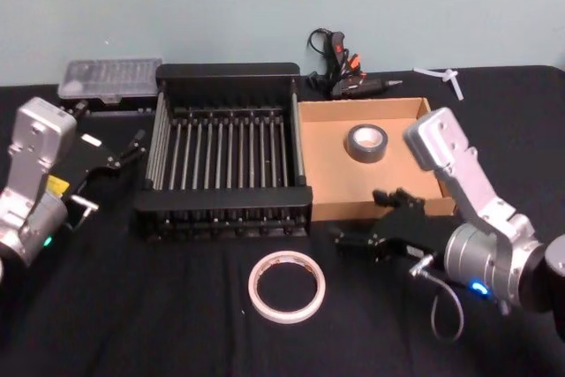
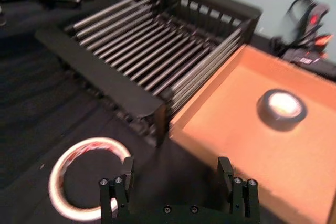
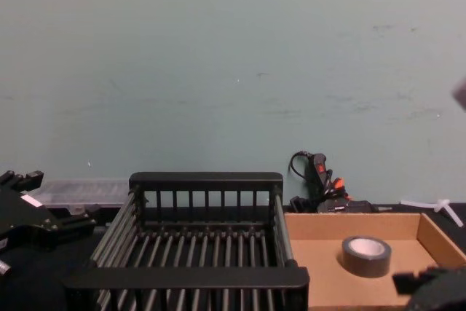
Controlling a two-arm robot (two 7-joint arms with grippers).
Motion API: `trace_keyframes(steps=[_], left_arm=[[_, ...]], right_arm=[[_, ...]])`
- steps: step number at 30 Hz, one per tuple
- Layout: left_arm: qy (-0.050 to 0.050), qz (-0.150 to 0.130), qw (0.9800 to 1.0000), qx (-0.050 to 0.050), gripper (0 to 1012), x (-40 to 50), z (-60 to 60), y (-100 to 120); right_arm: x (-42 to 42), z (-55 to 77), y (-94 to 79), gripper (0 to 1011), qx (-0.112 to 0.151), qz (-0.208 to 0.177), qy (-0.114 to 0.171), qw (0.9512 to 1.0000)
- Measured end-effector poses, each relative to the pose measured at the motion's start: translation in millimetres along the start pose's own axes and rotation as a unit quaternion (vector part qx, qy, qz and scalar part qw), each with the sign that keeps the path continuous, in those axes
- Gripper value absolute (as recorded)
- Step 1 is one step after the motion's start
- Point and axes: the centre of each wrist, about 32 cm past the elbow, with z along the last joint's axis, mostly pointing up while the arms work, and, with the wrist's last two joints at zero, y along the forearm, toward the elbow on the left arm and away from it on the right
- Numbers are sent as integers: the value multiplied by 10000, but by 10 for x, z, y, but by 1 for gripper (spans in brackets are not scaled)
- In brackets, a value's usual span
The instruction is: Pick up the white tape and place it into the black box , Pick up the silver tape and place it into the brown box.
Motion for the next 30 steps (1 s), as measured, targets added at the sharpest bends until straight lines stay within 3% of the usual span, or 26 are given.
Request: trace_keyframes(steps=[8, 14, 30], left_arm=[[0, 0, 10000, 0, 1001, 0, 0, 0], [0, 0, 10000, 0, 1001, 0, 0, 0], [0, 0, 10000, 0, 1001, 0, 0, 0]], right_arm=[[-137, 48, 20, 1002, -522, 212, 130, 9983], [-208, 73, 55, 1002, -735, 329, 143, 9967], [-266, 52, 220, 1002, -1070, 500, 142, 9929]])
